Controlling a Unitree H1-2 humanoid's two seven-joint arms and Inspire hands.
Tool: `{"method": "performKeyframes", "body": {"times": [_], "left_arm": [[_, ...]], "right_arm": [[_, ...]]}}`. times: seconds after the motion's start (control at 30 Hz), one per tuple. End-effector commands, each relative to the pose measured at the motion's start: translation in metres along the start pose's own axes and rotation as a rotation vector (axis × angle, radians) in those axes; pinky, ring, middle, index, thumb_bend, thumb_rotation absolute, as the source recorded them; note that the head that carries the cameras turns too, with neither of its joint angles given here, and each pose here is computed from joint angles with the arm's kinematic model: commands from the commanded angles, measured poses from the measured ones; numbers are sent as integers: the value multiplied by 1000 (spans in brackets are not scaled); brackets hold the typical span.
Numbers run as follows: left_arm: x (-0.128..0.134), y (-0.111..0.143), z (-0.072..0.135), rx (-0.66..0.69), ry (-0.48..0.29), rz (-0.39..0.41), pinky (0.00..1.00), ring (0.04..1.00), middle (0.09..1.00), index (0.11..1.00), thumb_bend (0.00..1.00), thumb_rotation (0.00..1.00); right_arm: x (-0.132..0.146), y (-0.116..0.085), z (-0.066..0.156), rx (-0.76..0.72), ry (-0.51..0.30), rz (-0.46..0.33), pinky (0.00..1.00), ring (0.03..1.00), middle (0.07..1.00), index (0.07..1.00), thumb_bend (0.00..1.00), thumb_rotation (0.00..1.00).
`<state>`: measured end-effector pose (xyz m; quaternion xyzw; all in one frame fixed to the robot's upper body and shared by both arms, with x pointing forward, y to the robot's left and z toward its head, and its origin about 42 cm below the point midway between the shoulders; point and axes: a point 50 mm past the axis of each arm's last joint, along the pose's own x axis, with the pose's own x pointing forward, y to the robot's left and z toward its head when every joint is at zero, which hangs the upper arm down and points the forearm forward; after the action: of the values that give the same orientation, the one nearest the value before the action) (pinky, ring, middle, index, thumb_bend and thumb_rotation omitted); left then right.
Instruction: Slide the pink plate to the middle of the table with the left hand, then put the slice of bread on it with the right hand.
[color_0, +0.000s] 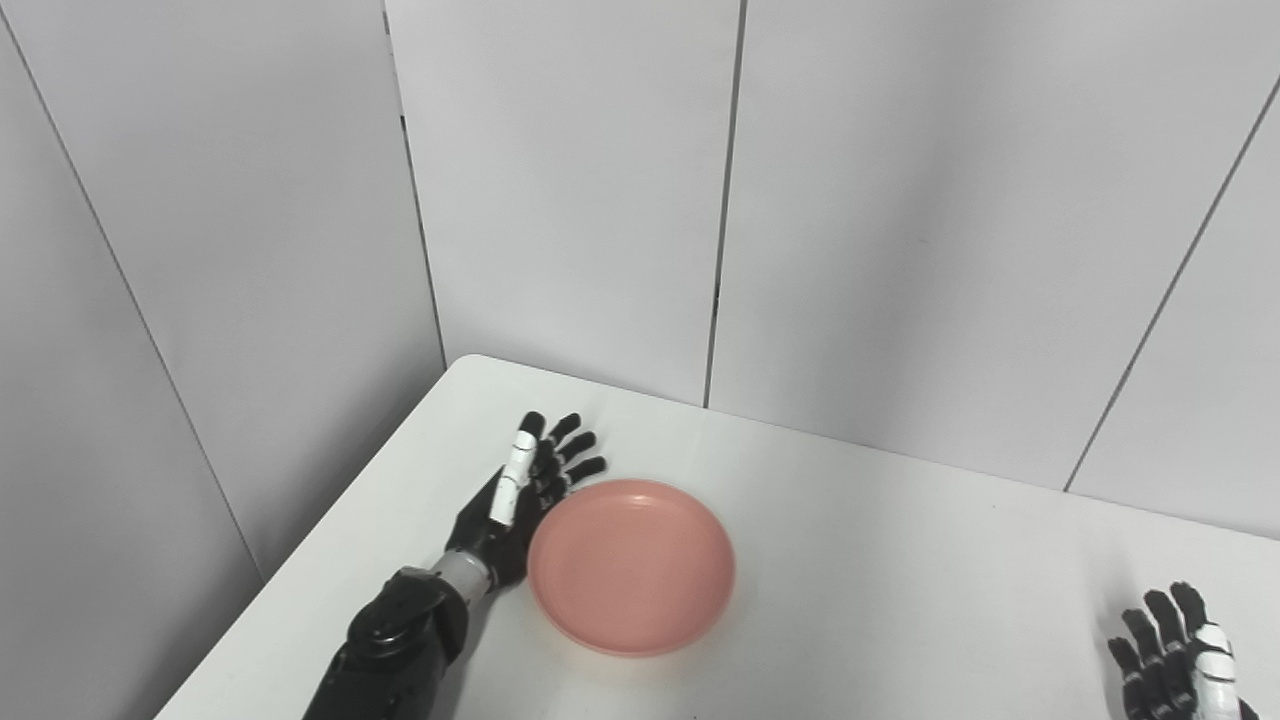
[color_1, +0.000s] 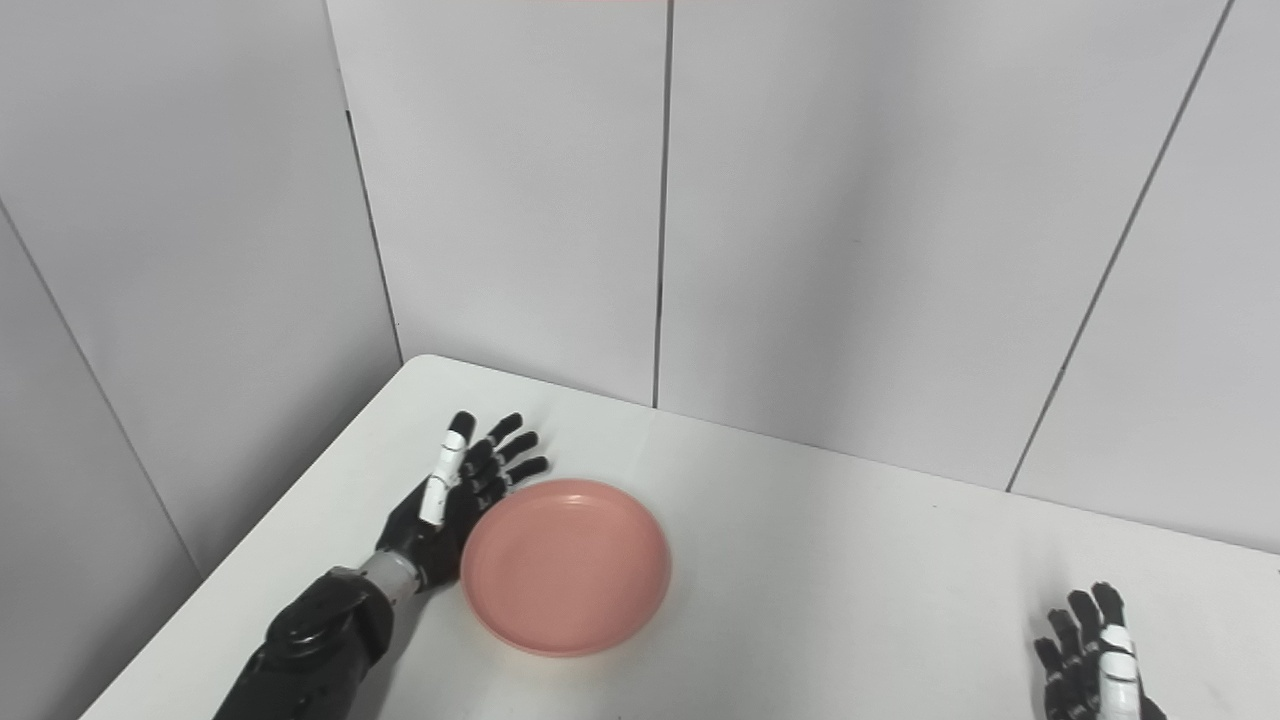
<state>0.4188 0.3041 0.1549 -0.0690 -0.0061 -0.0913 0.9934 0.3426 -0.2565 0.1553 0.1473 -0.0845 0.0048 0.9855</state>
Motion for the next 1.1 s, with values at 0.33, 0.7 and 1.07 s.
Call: {"method": "performKeyframes", "body": {"times": [0.33,0.7,1.07], "left_arm": [[31,-62,-18,3,-32,-147,897,959,1000,999,839,1000],[31,-109,-52,-9,-17,-177,921,978,1000,1000,791,1000],[13,-136,-59,-43,-71,-143,887,991,1000,1000,785,1000]], "right_arm": [[9,6,14,-8,-71,18,1000,990,991,996,584,856],[9,13,18,-12,-88,43,1000,1000,1000,1000,589,888],[9,18,14,-57,-115,99,1000,996,996,997,614,876]]}}
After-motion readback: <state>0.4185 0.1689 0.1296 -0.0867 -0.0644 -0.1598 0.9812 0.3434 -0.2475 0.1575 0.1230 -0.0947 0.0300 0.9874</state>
